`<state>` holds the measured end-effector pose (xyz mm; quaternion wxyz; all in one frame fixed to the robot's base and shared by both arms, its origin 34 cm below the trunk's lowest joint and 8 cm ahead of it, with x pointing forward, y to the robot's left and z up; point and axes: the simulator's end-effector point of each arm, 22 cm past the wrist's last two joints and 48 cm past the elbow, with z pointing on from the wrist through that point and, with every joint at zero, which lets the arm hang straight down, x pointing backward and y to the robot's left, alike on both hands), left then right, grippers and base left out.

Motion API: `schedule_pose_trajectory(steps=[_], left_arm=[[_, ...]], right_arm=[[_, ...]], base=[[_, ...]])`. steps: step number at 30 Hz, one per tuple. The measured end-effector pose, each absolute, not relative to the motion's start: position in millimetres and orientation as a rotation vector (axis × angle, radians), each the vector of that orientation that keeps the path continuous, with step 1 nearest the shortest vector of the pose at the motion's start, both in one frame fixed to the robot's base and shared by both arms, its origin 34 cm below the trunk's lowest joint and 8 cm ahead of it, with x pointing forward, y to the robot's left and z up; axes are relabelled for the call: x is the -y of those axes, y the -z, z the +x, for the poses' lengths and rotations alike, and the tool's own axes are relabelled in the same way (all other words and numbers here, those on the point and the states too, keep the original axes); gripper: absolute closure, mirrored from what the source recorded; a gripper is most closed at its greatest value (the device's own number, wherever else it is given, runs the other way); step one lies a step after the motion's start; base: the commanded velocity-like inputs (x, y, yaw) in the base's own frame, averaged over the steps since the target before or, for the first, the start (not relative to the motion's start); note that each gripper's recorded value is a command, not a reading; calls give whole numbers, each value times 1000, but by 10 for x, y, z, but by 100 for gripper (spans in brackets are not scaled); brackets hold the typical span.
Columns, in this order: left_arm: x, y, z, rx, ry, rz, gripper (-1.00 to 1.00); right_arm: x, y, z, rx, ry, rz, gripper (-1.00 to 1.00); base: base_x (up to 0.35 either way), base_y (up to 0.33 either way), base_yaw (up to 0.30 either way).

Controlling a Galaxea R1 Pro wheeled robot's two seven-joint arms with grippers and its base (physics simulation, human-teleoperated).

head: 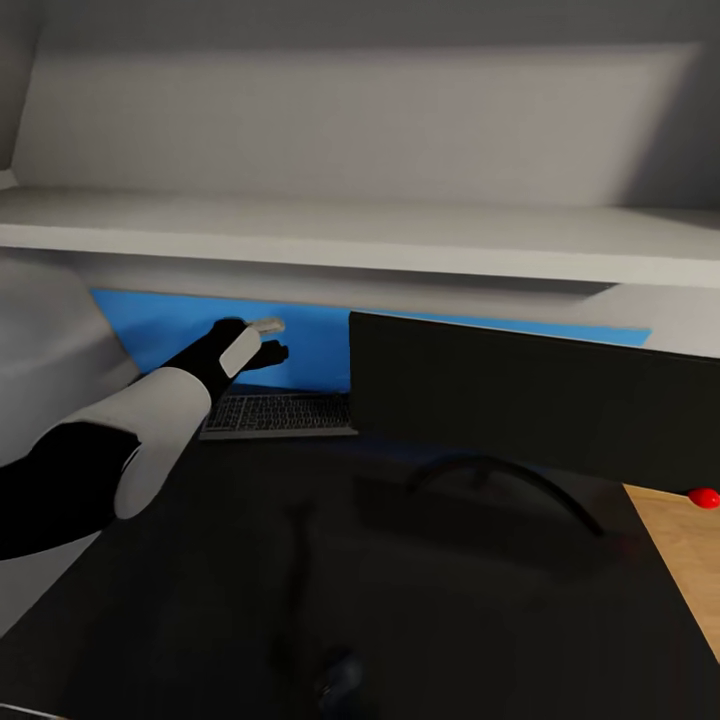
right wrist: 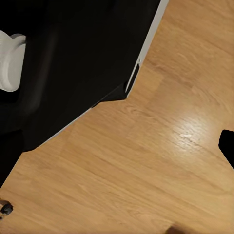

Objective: In the bedroom, organize the workspace by keeping the computer under the desk, ensuring the monitor is on the desk, placing the keyboard on the desk next to the monitor, placing the mouse on the desk next to the keyboard, moving the folder from the swivel chair onto the desk next to the mouse, stacking the notebook on top of the folder with the pen on top of the notebook, and positioning the swivel chair next to the desk.

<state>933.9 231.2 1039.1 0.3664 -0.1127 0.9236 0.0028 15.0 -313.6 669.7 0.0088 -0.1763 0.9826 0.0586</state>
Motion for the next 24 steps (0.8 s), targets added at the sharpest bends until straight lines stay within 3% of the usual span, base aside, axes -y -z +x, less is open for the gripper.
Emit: schedule_pose_trajectory(steps=[24], left_arm=[[-2235, -10275, 9483, -2343, 20, -300, -100]], right_arm=[[3134, -6735, 21, -3107, -195, -554, -100]], base=[[0, 0, 0]])
